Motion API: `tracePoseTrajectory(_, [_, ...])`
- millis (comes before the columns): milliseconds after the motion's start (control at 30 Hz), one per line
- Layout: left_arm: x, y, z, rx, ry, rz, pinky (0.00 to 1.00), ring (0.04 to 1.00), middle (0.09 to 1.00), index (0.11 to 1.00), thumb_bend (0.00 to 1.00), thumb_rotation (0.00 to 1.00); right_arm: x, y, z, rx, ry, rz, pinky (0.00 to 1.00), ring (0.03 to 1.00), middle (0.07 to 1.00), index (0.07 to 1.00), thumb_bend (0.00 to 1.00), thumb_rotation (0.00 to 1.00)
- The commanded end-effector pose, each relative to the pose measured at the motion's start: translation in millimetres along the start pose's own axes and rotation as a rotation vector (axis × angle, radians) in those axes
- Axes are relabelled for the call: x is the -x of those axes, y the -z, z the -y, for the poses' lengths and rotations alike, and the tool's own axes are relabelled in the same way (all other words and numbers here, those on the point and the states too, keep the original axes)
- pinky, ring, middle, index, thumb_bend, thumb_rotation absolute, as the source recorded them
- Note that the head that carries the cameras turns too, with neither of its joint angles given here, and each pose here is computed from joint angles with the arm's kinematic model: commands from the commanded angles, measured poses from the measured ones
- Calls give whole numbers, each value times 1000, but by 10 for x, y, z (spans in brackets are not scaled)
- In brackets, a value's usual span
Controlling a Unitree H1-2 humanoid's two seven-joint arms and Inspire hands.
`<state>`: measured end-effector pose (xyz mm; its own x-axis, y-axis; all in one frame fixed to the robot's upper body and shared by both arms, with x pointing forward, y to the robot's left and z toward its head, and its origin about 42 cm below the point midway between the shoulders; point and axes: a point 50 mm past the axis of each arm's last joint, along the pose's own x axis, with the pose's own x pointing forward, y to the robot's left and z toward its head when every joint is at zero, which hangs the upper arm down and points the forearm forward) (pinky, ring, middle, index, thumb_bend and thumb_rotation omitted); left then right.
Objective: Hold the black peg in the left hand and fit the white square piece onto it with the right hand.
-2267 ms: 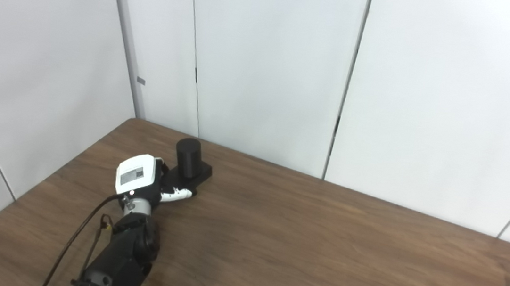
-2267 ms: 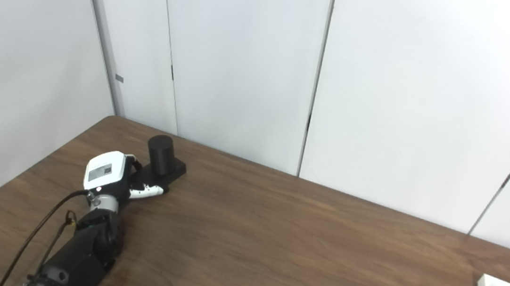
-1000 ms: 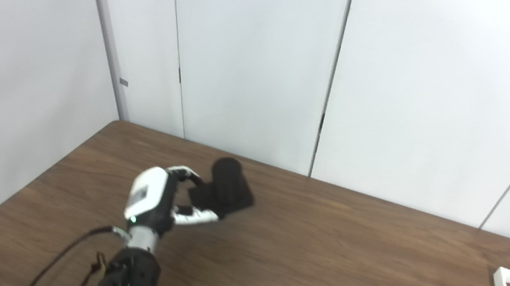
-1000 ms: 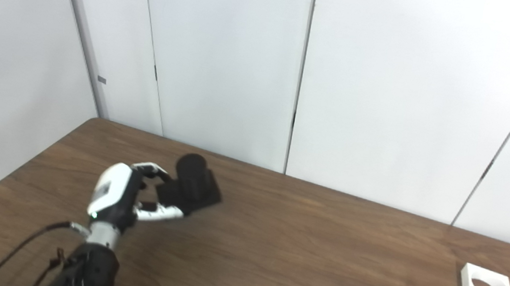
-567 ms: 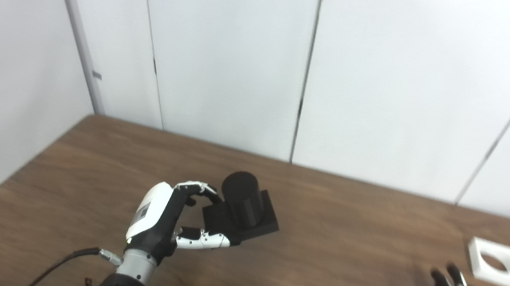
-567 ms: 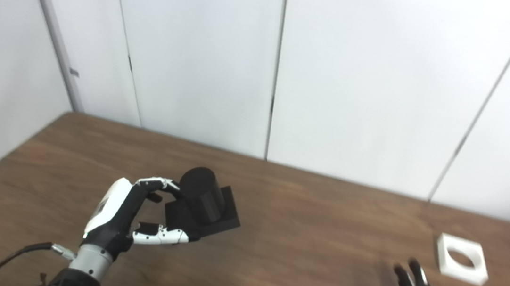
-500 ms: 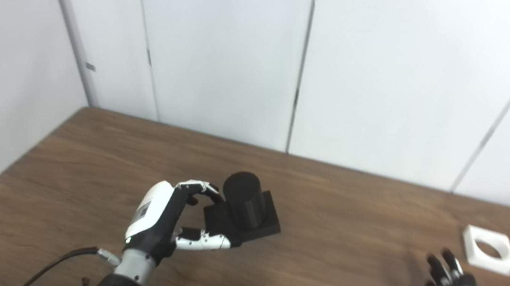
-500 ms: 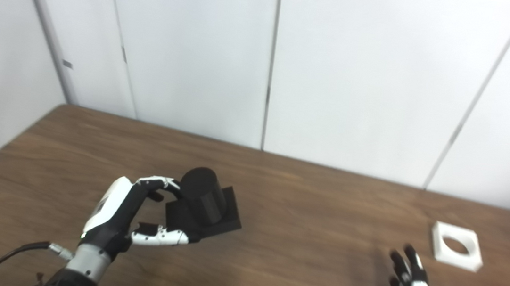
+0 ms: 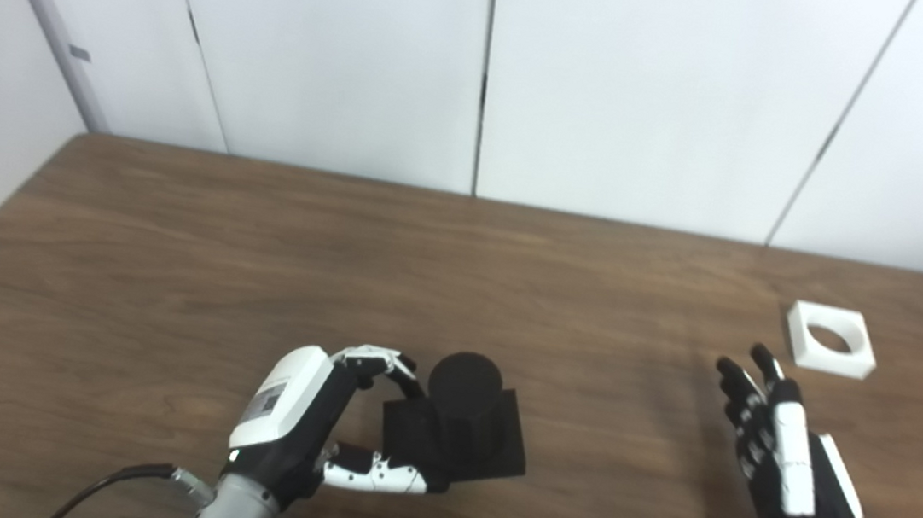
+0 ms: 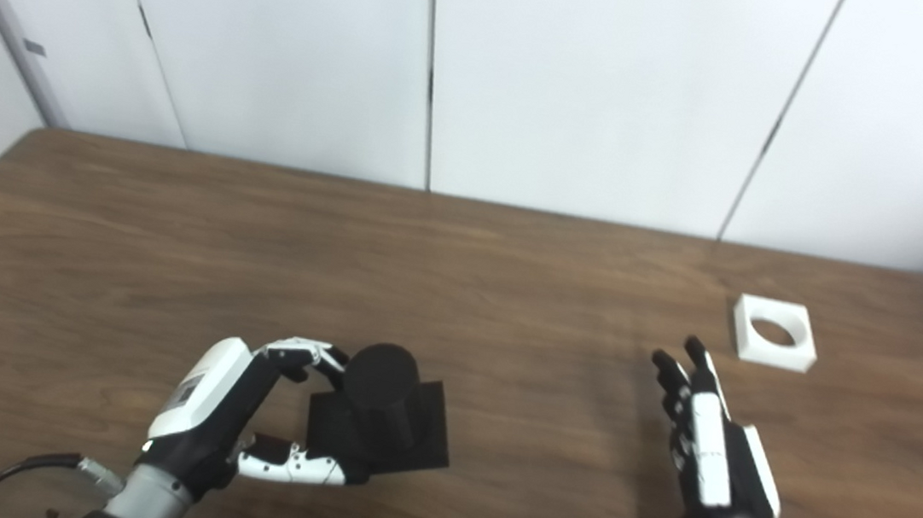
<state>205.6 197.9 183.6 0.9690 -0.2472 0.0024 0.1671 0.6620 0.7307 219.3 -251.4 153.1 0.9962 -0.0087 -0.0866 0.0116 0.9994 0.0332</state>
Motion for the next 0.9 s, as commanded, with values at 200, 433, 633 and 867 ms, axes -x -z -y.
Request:
tracePoseTrajectory(200, [-10, -26, 194, -69, 45, 116, 882, 821, 760, 487, 511, 52, 170, -52, -62, -22, 14, 10, 1000, 952, 900, 976, 566, 965])
tracePoseTrajectory(433, [16, 66, 385, -90, 147, 116, 957, 858, 791, 488, 509, 56, 176, -87, -37, -28, 12, 8, 1000, 947, 910, 980, 563, 967])
tracePoseTrajectory(633, [22, 150, 503, -106, 191, 134, 937, 850, 786, 488, 511, 55, 174, -110, -21, -13, 15, 13, 1000, 937, 912, 981, 529, 998])
tracePoseTrajectory(867, [11, 272, 570, -180, 222, 121, 919, 842, 780, 488, 512, 57, 183, -134, -4, -15, 10, 5, 1000, 958, 921, 985, 508, 1000])
